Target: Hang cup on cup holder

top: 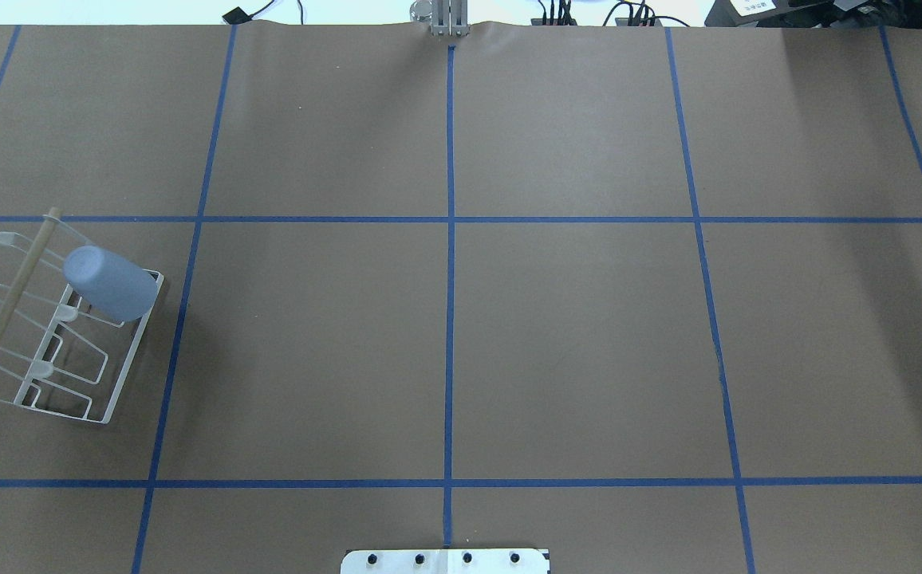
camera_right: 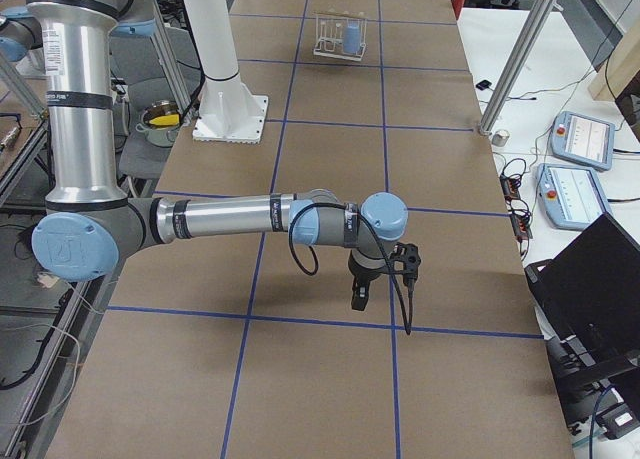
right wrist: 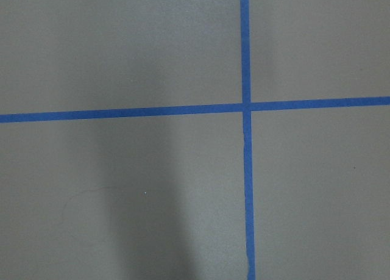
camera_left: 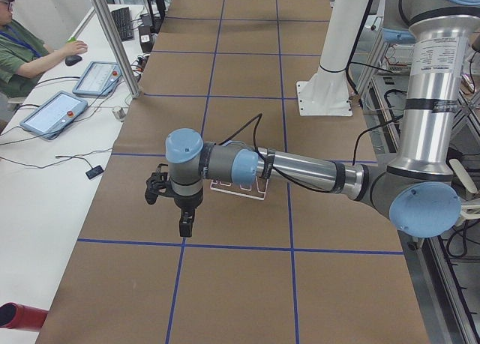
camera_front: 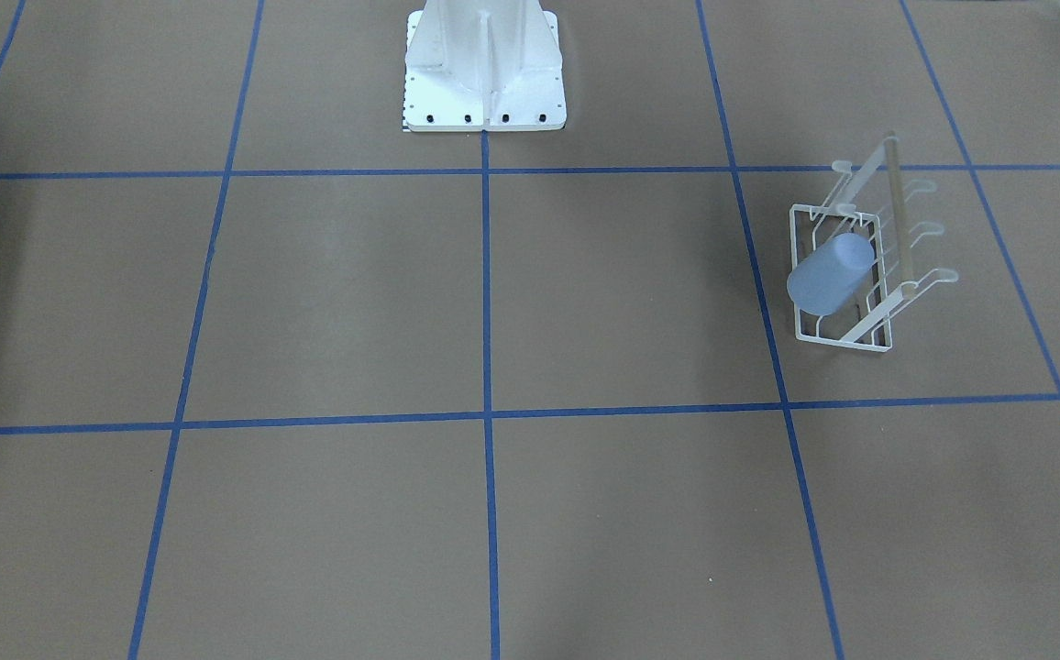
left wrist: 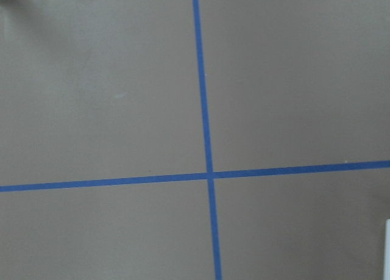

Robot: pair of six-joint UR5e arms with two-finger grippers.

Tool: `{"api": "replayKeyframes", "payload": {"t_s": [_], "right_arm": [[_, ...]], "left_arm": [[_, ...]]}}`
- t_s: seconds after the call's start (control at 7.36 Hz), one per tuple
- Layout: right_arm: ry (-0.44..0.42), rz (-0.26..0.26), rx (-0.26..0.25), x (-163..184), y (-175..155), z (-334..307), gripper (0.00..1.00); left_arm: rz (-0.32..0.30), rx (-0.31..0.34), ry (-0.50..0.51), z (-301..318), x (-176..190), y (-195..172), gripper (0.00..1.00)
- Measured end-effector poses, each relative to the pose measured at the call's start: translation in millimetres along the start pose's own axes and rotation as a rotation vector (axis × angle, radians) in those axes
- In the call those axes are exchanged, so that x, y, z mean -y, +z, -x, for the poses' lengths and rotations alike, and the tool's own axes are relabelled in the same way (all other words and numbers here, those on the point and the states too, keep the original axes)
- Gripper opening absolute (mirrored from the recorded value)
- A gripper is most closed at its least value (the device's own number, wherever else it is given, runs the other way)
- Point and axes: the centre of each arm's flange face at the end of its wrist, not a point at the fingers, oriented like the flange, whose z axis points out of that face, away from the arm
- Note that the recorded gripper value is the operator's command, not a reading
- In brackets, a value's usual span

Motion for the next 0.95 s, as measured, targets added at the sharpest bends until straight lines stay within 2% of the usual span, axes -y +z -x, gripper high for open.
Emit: {"api": "replayKeyframes", "payload": {"t_s": [0.41,0.68,0.95], "right_arm": [[0.015,-0.005,0.000,-3.8,-2.3,-7.2,1.00],[0.015,-0.008,0.001,-3.6,-3.8,-6.8,1.00],[0.015,-0.008,-0.001,-3.3,-4.2,-6.8,1.00]], "left_arm": [[0.049,-0.024,-0.040,22.1,-21.6,26.9,0.99],[0.056,-0.096,-0.045,16.7,-24.5,28.2,0.99],[0.056,-0.124,-0.043,12.6,-24.4,26.8,0.99]]}}
